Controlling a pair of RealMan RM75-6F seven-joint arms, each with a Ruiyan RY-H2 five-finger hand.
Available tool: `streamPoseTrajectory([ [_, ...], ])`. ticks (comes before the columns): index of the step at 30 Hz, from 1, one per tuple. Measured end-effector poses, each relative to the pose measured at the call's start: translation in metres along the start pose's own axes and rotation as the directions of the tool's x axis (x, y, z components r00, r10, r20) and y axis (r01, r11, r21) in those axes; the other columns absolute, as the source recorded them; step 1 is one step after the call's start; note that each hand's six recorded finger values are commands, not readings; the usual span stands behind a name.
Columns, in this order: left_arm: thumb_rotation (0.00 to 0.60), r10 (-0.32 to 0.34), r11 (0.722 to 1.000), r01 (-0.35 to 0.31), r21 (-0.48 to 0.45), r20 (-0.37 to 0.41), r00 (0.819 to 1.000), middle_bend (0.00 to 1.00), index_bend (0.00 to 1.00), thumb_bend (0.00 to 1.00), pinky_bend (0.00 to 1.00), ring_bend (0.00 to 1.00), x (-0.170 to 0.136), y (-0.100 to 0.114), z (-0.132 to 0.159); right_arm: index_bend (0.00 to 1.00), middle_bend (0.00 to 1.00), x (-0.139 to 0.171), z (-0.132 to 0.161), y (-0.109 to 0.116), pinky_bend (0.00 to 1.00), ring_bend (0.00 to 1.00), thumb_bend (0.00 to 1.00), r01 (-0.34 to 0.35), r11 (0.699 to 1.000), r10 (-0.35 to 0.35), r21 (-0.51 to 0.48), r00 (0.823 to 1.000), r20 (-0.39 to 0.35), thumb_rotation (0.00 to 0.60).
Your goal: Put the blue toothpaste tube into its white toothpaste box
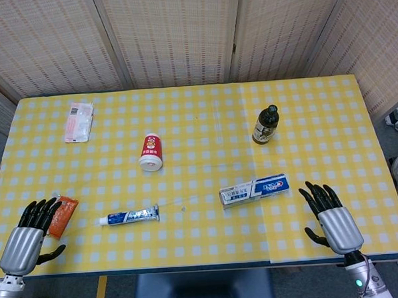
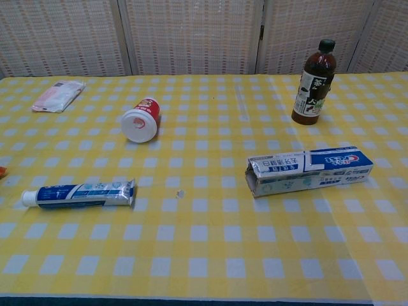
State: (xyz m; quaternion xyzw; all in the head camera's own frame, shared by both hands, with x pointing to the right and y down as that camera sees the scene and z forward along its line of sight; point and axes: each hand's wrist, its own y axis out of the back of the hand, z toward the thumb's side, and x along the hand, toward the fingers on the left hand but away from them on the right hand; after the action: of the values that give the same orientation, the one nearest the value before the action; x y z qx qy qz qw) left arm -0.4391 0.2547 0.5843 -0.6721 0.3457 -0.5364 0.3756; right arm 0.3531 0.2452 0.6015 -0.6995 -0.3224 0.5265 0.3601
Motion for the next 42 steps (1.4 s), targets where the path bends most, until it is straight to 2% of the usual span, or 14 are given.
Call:
streamPoseTrajectory([
  [7,0.6,-0.006,1.0,0.006,-0.004,0.009,1.0,0.08,0.06,0.2,0.0,0.01,-0.001,-0.001,0.002,0.0,0.0,0.001,0.001,-0.001,0.0,0.0,0.3,-0.007,1.0,0.007,-0.003,1.0,-0.006,0.6],
  [11,0.6,-0.014,1.0,0.015,-0.021,0.043,0.999,0.08,0.06,0.2,0.0,0.03,-0.002,-0.004,0.01,0.0,0.0,0.003,0.002,0.001,0.0,0.0,0.3,0.0,1.0,0.0,-0.008,1.0,-0.013,0.6],
  [13,0.6,-0.009,0.999,0.011,-0.032,0.074,0.997,0.13,0.08,0.21,0.07,0.09,-0.003,-0.005,0.018,0.0,0.0,0.004,0.002,0.001,0.0,0.0,0.3,-0.001,1.0,0.001,-0.009,1.0,-0.012,0.6],
  [15,0.6,0.008,0.999,-0.002,-0.045,0.113,0.994,0.24,0.12,0.21,0.23,0.21,-0.003,-0.008,0.029,0.0,0.0,0.003,0.002,0.0,0.0,0.0,0.3,-0.006,1.0,0.006,-0.008,1.0,-0.012,0.6],
  [16,0.6,0.014,0.999,-0.008,-0.049,0.134,0.991,0.33,0.14,0.21,0.34,0.31,-0.003,-0.009,0.034,0.0,0.0,0.003,0.002,-0.001,0.0,0.0,0.3,-0.01,1.0,0.01,-0.008,1.0,-0.013,0.6],
  [18,0.6,0.031,0.998,-0.02,-0.06,0.187,0.982,0.57,0.19,0.21,0.64,0.57,-0.002,-0.012,0.048,0.0,0.0,0.001,0.003,-0.002,0.0,0.0,0.3,-0.015,1.0,0.015,-0.006,1.0,-0.017,0.6],
  [19,0.6,0.039,0.997,-0.024,-0.069,0.213,0.976,0.65,0.21,0.21,0.72,0.65,-0.002,-0.014,0.055,0.0,0.0,0.001,0.004,-0.002,0.0,0.0,0.3,-0.015,1.0,0.015,-0.006,1.0,-0.017,0.6],
  [20,0.6,0.045,0.996,-0.026,-0.082,0.239,0.97,0.78,0.24,0.21,0.83,0.77,0.0,-0.016,0.063,0.0,0.0,0.001,0.004,-0.003,0.0,0.0,0.3,-0.016,1.0,0.016,-0.006,1.0,-0.018,0.6],
  [21,0.6,0.048,0.995,-0.022,-0.1,0.27,0.962,0.86,0.28,0.21,0.9,0.85,0.002,-0.018,0.073,0.0,0.0,0.0,0.005,-0.003,0.0,0.0,0.3,-0.017,1.0,0.017,-0.007,1.0,-0.019,0.6],
  [23,0.6,0.037,0.993,-0.002,-0.117,0.294,0.955,0.97,0.33,0.21,0.98,0.95,0.007,-0.02,0.082,0.0,0.0,0.0,0.006,-0.004,0.0,0.0,0.3,-0.02,1.0,0.02,-0.006,1.0,-0.021,0.6],
  [26,0.6,0.007,0.99,0.038,-0.135,0.316,0.949,1.0,0.39,0.21,1.0,1.0,0.016,-0.024,0.096,0.0,0.0,0.0,0.005,-0.005,0.0,0.0,0.3,-0.022,1.0,0.021,-0.005,1.0,-0.019,0.6],
  [29,0.6,-0.008,0.987,0.059,-0.151,0.321,0.947,1.0,0.46,0.22,1.0,1.0,0.028,-0.025,0.112,0.0,0.0,-0.001,0.005,-0.005,0.0,0.0,0.3,-0.021,1.0,0.021,-0.005,1.0,-0.014,0.6],
  [36,0.6,-0.08,0.974,0.13,-0.188,0.255,0.964,1.0,0.47,0.22,1.0,1.0,0.052,-0.036,0.13,0.0,0.0,-0.004,0.003,-0.006,0.0,0.0,0.3,-0.023,1.0,0.023,-0.006,1.0,-0.008,0.6],
  [42,0.6,-0.138,0.968,0.176,-0.178,0.205,0.969,1.0,0.46,0.22,1.0,1.0,0.071,-0.049,0.148,0.0,0.0,-0.007,0.001,-0.007,0.0,0.0,0.3,-0.026,1.0,0.026,-0.001,1.0,0.005,0.6],
])
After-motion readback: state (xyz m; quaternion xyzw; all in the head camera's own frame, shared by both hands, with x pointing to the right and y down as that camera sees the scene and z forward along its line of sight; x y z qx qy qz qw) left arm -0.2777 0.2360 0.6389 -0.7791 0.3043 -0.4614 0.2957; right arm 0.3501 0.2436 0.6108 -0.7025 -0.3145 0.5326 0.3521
